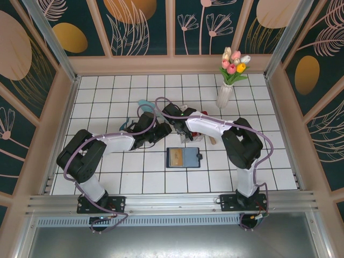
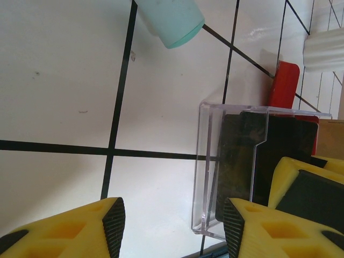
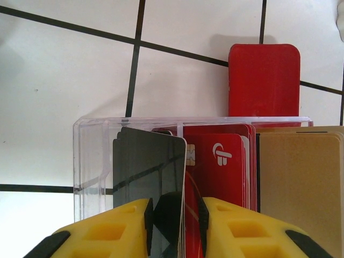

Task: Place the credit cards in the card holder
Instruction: Pick up the credit card from the storage box.

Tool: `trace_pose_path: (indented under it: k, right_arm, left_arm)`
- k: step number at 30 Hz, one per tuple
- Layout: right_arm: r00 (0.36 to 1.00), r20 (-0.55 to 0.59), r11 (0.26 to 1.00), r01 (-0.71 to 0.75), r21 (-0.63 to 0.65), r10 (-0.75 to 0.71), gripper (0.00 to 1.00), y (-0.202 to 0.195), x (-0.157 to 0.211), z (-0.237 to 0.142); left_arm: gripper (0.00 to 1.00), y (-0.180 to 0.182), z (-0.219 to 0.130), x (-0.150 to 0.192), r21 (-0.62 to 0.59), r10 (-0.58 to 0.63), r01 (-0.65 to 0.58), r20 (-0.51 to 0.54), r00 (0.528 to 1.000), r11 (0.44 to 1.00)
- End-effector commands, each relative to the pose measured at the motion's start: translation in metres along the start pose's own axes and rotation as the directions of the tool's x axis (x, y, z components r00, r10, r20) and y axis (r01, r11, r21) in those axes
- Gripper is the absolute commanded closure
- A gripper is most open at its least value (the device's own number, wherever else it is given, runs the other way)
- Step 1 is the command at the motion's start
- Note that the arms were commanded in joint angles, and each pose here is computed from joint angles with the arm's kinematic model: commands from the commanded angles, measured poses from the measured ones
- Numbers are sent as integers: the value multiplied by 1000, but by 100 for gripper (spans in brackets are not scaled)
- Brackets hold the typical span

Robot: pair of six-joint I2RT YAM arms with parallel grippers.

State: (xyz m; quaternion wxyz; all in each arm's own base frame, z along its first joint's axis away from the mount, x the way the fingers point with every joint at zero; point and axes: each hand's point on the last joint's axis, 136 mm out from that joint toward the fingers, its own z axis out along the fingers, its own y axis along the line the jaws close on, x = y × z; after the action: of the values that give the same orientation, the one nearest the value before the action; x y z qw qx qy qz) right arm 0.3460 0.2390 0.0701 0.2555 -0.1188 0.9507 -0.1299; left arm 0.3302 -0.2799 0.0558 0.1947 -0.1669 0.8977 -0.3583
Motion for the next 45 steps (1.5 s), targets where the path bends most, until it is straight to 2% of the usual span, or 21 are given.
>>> trace_pose_path:
  k: [1, 15, 25, 33, 40, 45]
  right_arm:
    - [1000, 30, 1000, 3, 28, -3, 70, -13, -9, -16]
    - [999, 37, 999, -4, 33, 2, 78, -18, -12, -21]
    - [999, 39, 999, -3, 42, 2, 78, -22, -12, -23]
    - [999, 47, 1000, -21, 13, 21, 85, -21, -15, -30]
    - [993, 76, 990, -87, -113, 96, 90, -18, -25, -60]
    - [976, 89, 948, -167, -271, 198, 96, -16, -30, -87]
  left_arm:
    - [46, 1, 0, -3, 8, -10, 10, 11, 1000, 1000]
    - [47, -2, 0, -3, 16, -11, 11, 4, 1000, 1000]
    - [47, -2, 0, -2, 18, -12, 12, 0, 1000, 1000]
    - [47, -2, 0, -2, 21, -11, 11, 0, 1000, 1000]
    - [46, -10, -7, -7, 29, 9, -9, 18, 1000, 1000]
    - [46, -20, -17, -8, 61, 34, -35, 25, 999, 998]
